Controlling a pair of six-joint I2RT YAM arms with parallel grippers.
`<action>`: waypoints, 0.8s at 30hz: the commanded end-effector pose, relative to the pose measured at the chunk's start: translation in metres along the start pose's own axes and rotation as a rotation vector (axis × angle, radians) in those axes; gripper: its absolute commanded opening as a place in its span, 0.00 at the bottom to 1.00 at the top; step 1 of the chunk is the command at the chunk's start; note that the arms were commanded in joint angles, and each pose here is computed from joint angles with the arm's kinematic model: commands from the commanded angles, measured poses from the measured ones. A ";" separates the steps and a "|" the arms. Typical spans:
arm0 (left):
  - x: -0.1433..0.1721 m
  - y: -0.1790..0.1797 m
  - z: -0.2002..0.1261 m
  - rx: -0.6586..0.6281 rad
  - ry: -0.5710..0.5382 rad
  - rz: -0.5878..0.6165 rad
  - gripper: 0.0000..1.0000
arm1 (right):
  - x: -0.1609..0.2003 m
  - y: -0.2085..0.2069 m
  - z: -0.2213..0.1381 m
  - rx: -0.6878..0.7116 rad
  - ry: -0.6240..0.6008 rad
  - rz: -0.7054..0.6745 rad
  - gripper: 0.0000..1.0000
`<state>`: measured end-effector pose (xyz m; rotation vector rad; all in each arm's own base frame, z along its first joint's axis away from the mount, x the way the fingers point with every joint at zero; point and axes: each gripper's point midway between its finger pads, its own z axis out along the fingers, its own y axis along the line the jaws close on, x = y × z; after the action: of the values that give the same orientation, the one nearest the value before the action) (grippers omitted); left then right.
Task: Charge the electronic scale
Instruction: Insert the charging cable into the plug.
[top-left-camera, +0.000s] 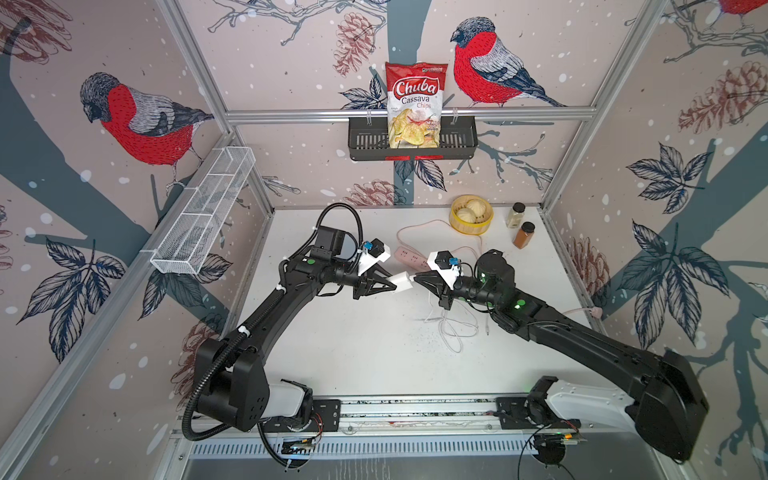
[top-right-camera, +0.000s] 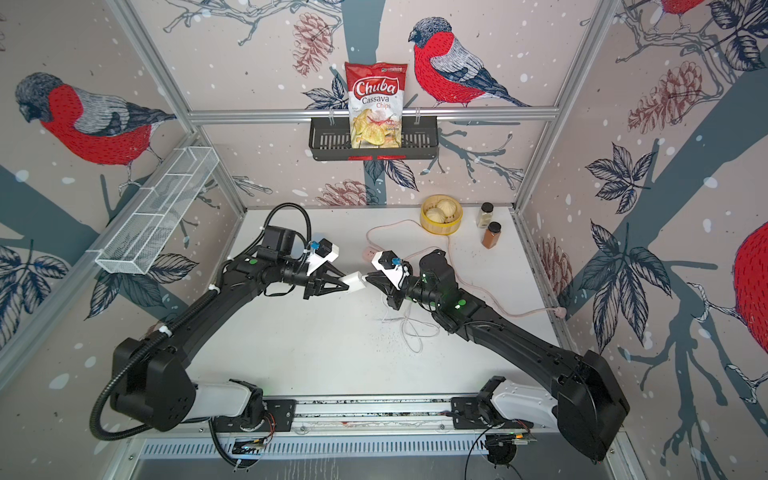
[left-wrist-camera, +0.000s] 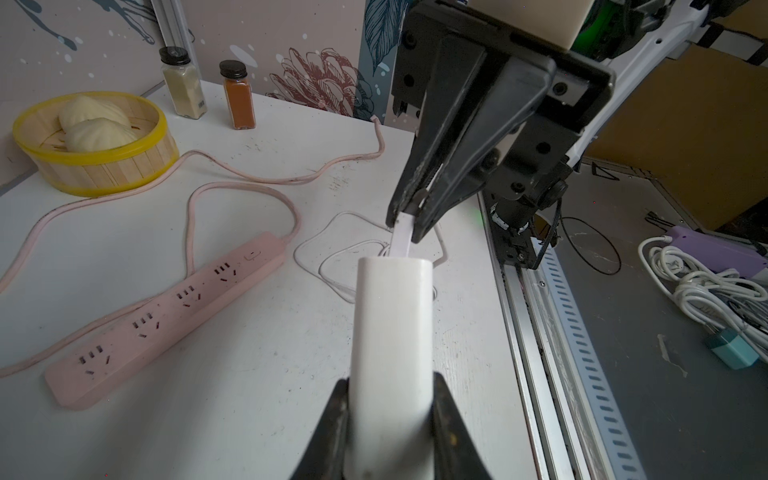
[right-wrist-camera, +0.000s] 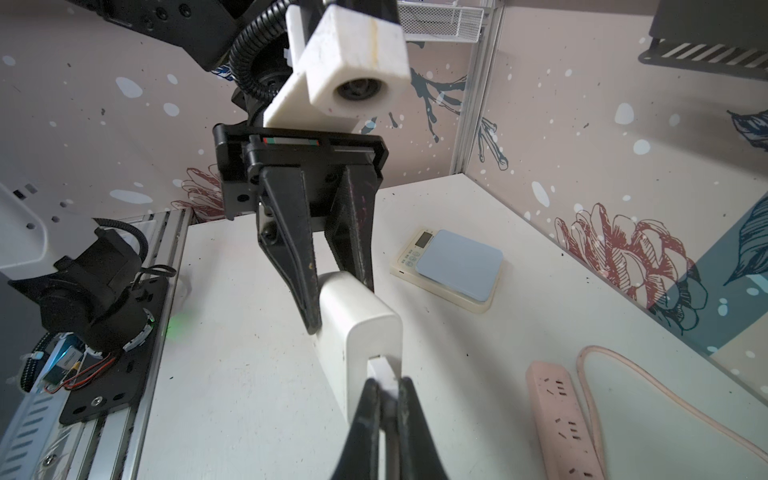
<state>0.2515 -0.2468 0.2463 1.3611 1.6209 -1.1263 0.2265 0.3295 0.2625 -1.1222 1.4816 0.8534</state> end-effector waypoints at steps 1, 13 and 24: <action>-0.042 -0.020 -0.001 0.124 -0.147 0.177 0.00 | -0.024 0.014 -0.007 -0.121 -0.093 0.068 0.43; -0.020 -0.015 -0.005 0.170 -0.131 0.113 0.00 | -0.023 0.006 -0.039 -0.139 -0.078 0.116 1.00; -0.022 -0.014 -0.006 0.160 -0.125 0.115 0.00 | -0.016 0.021 0.010 -0.263 -0.022 0.135 0.69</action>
<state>0.2456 -0.2498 0.2644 1.4327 1.4069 -1.2498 0.2105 0.3418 0.2704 -1.1967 1.4957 1.1399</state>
